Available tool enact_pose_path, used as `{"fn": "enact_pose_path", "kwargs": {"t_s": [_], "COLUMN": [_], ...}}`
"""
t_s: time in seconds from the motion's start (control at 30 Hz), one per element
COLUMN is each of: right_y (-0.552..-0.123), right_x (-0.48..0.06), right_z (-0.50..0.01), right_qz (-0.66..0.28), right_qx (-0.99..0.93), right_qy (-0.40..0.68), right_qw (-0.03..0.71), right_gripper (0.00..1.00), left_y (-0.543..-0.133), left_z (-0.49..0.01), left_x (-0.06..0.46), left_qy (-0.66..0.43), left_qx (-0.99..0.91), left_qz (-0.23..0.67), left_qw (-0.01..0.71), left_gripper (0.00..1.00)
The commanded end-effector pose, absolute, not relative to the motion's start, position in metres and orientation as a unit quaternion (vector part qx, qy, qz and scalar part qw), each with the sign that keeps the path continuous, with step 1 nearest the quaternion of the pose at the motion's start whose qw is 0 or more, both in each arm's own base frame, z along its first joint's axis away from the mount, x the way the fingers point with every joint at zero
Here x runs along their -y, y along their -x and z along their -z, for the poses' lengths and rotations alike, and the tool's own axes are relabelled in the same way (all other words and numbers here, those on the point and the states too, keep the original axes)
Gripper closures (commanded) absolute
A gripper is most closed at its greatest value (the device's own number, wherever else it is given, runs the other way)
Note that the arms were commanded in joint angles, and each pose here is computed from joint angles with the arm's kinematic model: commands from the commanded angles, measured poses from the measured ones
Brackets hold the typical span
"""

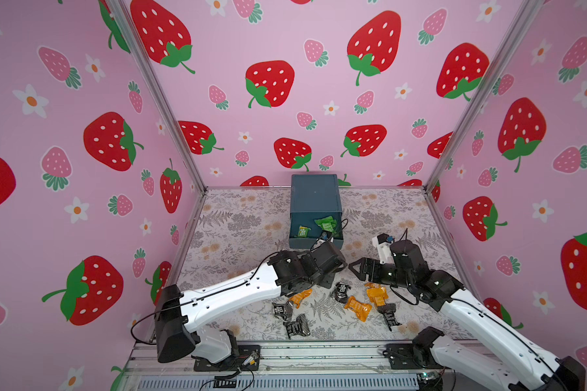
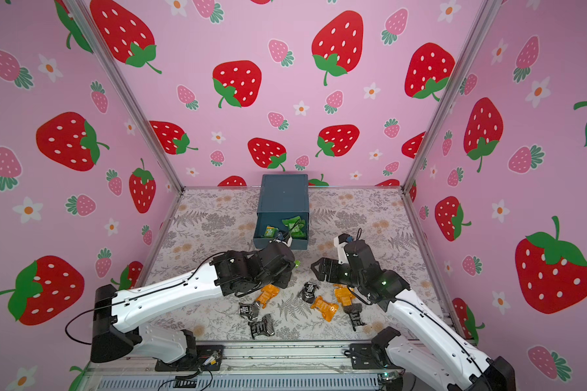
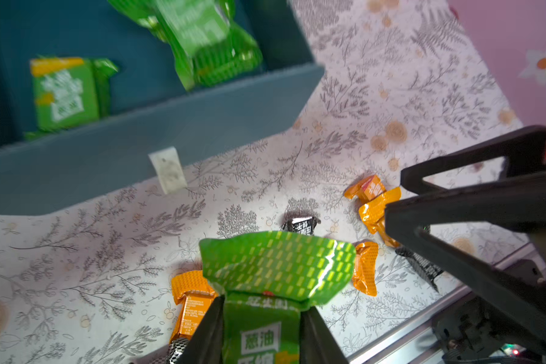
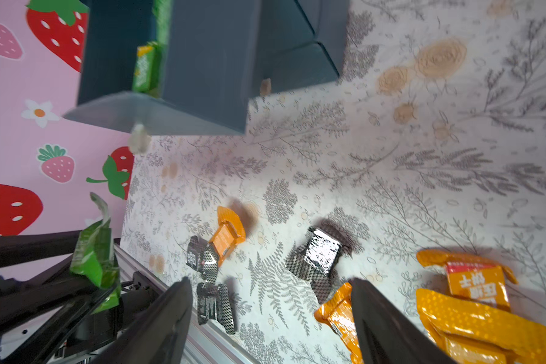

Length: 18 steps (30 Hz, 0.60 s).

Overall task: Place the cookies into the drawer by color
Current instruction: Place the cookie in the drawer.

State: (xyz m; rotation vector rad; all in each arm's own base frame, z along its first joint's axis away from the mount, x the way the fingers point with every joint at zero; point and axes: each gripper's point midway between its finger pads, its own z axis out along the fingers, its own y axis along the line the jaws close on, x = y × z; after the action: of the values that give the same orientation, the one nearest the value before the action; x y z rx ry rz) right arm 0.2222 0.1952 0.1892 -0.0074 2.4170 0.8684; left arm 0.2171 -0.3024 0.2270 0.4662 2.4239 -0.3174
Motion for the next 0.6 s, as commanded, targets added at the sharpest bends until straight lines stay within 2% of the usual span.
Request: {"fn": "enact_pose_path", "kwargs": {"t_s": [0.0,0.13,0.3,0.57], "right_y": [-0.235,-0.255,-0.278,-0.304], "right_x": [-0.198,-0.202,-0.208,-0.215], "right_z": [-0.233,-0.247,-0.264,-0.273], "right_qz": [-0.332,-0.309,-0.28,-0.24], "right_qx": [-0.881,-0.884,-0.889,-0.9], "right_qy": [0.022,0.024,0.032,0.043], "right_qw": [0.336,0.35,0.361,0.362], "right_gripper": [0.16,0.16,0.16,0.16], "left_y": [-0.23,-0.257,-0.299,-0.35], "left_z": [-0.278,-0.3,-0.303,-0.263], "left_x": [0.279,0.266,0.254,0.263], "left_qy": [-0.149,-0.118,-0.077,-0.05], "left_qx": [-0.912,-0.916,-0.93,-0.954], "left_qz": [0.103,0.099,0.086,0.064], "left_qw": [0.367,0.369,0.349,0.289], "left_gripper": [0.75,0.75,0.75,0.75]}}
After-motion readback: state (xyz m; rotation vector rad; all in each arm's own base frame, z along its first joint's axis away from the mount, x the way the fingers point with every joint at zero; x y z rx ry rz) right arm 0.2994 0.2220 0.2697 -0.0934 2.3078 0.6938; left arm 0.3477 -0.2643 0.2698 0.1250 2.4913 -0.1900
